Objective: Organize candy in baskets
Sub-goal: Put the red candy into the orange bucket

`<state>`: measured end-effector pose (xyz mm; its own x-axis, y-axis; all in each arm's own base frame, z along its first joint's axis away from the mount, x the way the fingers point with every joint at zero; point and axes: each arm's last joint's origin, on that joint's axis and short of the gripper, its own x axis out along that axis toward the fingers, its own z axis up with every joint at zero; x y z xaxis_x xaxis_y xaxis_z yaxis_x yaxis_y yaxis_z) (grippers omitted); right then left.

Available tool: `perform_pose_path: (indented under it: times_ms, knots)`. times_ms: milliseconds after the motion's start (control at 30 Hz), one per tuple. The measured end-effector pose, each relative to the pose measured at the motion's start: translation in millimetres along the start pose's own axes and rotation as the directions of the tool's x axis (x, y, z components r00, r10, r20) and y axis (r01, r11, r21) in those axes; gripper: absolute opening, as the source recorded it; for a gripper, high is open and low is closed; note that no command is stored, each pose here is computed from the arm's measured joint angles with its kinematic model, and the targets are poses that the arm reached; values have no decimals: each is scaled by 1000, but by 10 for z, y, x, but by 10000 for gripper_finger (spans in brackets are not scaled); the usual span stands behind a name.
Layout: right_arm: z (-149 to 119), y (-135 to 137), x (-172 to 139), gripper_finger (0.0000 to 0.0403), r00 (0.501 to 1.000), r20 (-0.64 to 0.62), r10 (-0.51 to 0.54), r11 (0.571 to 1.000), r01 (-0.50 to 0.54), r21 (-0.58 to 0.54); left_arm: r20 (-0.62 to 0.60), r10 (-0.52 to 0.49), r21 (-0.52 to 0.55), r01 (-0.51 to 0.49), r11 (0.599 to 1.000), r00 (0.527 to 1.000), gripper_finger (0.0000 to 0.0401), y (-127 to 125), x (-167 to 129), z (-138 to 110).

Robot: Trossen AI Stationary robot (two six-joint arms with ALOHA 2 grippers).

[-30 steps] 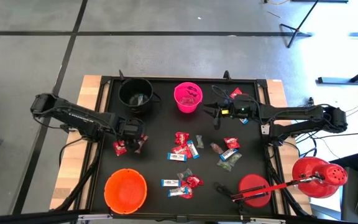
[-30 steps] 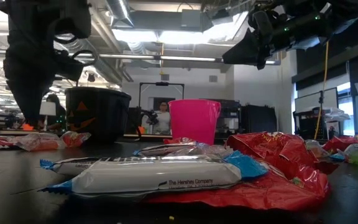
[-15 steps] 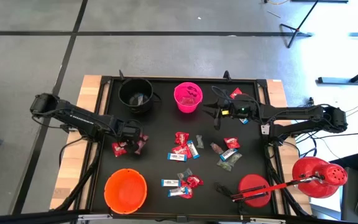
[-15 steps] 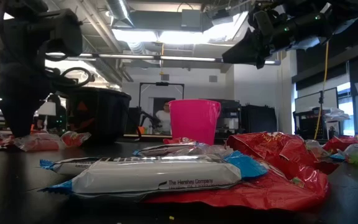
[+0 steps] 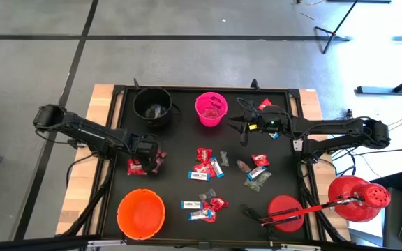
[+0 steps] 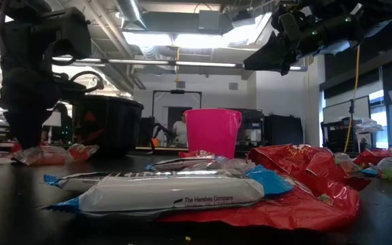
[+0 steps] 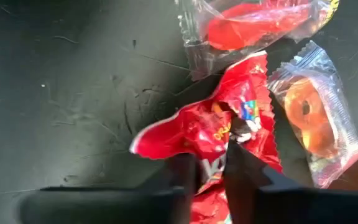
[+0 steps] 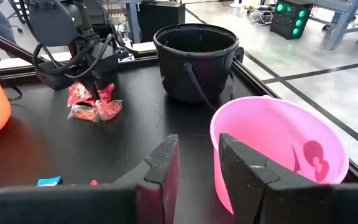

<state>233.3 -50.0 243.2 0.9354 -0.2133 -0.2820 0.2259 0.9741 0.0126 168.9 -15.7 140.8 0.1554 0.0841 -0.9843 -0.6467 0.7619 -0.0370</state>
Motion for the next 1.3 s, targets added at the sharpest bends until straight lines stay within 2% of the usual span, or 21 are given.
perform_pose_path:
  times_ms: [67, 233, 500, 600, 700, 800, 933, 1133, 1300]
  knots:
    - [0, 0, 0, 111, 1000, 0, 0, 1000, 0, 0, 8, 1, 0, -1, 1000, 1000, 11, -17, -26, 23]
    - [1, 0, 0, 111, 1000, 2, 0, 1000, 0, 1, 62, 19, 40, -21, 999, 998, 4, -96, -201, 142]
    - [4, 0, 1, 111, 1000, 4, 0, 1000, 0, 14, 106, 47, 98, -58, 993, 993, 2, -240, -764, 352]
    - [4, 0, 1, 111, 1000, 3, 0, 1000, 0, 28, 125, 19, 126, -35, 991, 992, 1, -330, -1026, 384]
    - [3, 0, 1, 111, 1000, 2, 0, 1000, 0, 31, 149, -67, 192, 38, 981, 987, 1, -478, -1283, 364]
    - [1, 0, 1, 111, 1000, 0, 0, 999, 0, 36, 153, -178, 273, 132, 953, 972, 0, -646, -1520, 275]
    - [1, 0, 1, 111, 1000, 0, 0, 999, 0, 52, 155, -292, 319, 232, 919, 944, 0, -833, -1791, 75]
    - [1, 0, 1, 111, 1000, 1, 0, 997, 0, 77, 133, -401, 271, 356, 895, 907, 0, -1025, -2012, -346]
    - [3, 0, 1, 111, 1000, 1, 0, 996, 0, 90, 84, -405, 216, 380, 899, 910, 0, -1234, -1946, -702]
